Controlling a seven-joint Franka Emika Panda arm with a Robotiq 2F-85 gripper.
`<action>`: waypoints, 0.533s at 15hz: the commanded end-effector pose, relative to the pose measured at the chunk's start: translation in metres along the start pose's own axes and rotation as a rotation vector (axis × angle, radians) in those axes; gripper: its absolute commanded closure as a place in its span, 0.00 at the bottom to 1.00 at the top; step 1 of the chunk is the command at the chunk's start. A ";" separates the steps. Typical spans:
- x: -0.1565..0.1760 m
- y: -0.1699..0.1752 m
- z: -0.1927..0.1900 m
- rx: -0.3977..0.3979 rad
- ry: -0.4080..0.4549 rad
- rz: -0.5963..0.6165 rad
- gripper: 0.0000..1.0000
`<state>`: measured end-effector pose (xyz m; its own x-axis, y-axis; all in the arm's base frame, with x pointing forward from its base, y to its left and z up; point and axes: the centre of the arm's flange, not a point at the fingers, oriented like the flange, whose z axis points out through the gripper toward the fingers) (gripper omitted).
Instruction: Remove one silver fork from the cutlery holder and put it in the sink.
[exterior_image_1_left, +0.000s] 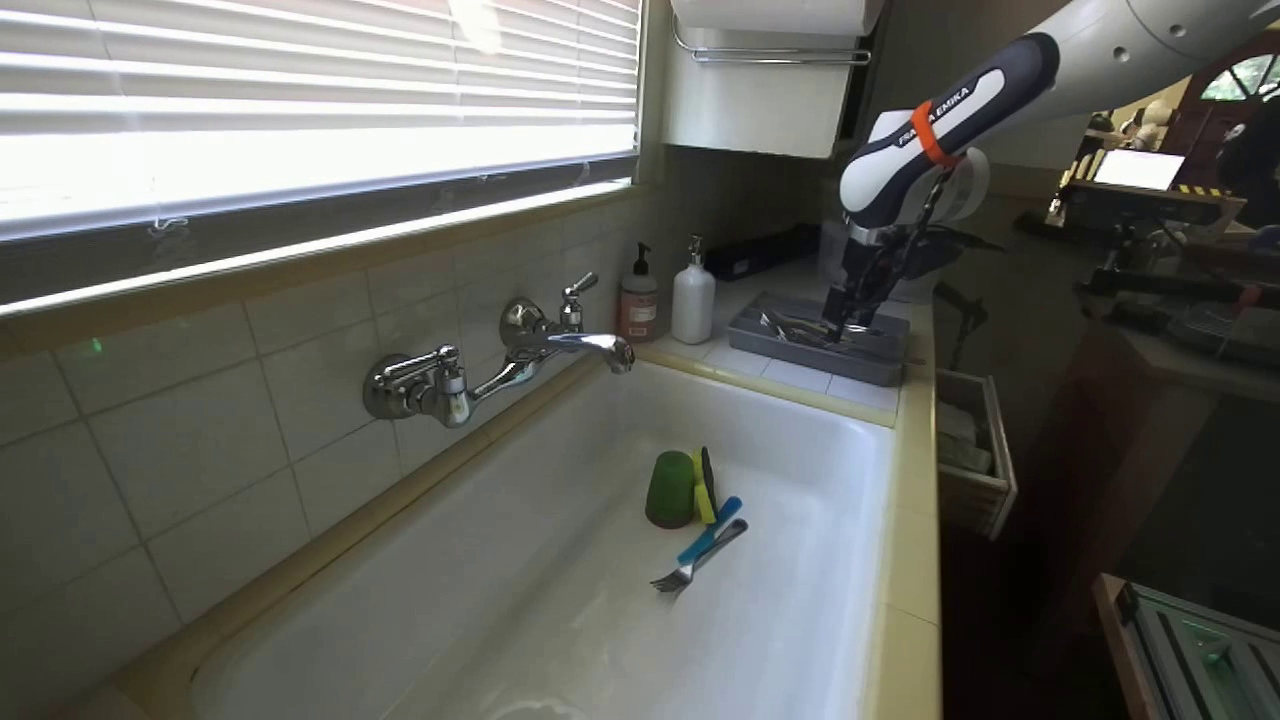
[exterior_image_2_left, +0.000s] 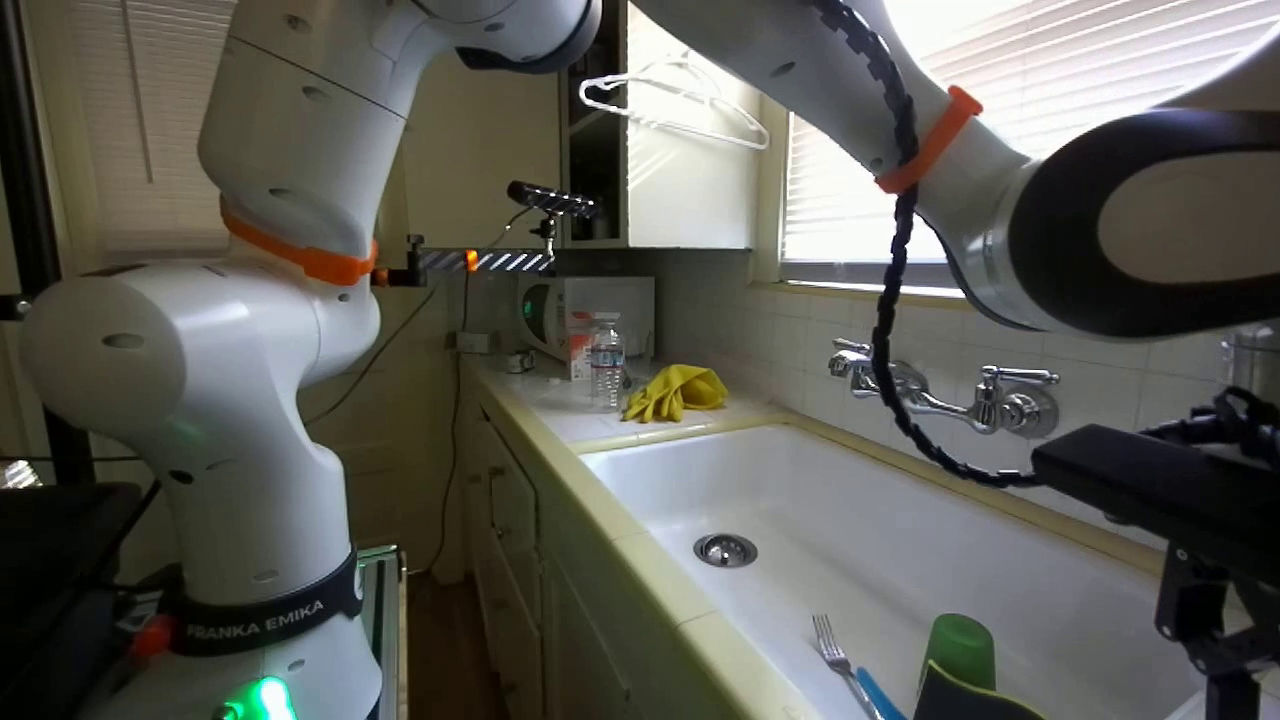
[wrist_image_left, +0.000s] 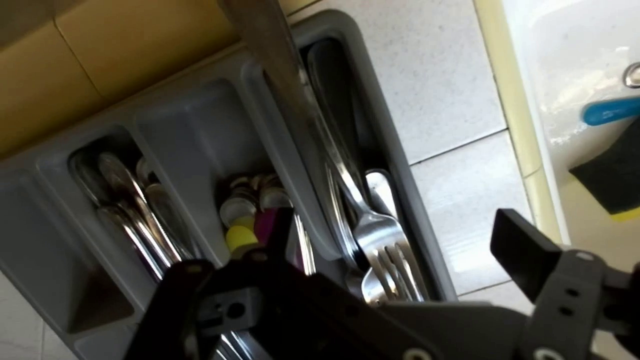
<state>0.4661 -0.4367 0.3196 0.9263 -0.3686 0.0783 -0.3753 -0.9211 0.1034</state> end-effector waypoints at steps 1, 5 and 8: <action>0.010 0.013 0.016 -0.026 -0.029 -0.031 0.00; 0.011 0.019 0.023 -0.039 -0.049 -0.045 0.12; 0.007 0.022 0.023 -0.049 -0.077 -0.062 0.01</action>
<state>0.4668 -0.4547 0.3015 0.9375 -0.3457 0.0402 -0.3478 -0.9262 0.1457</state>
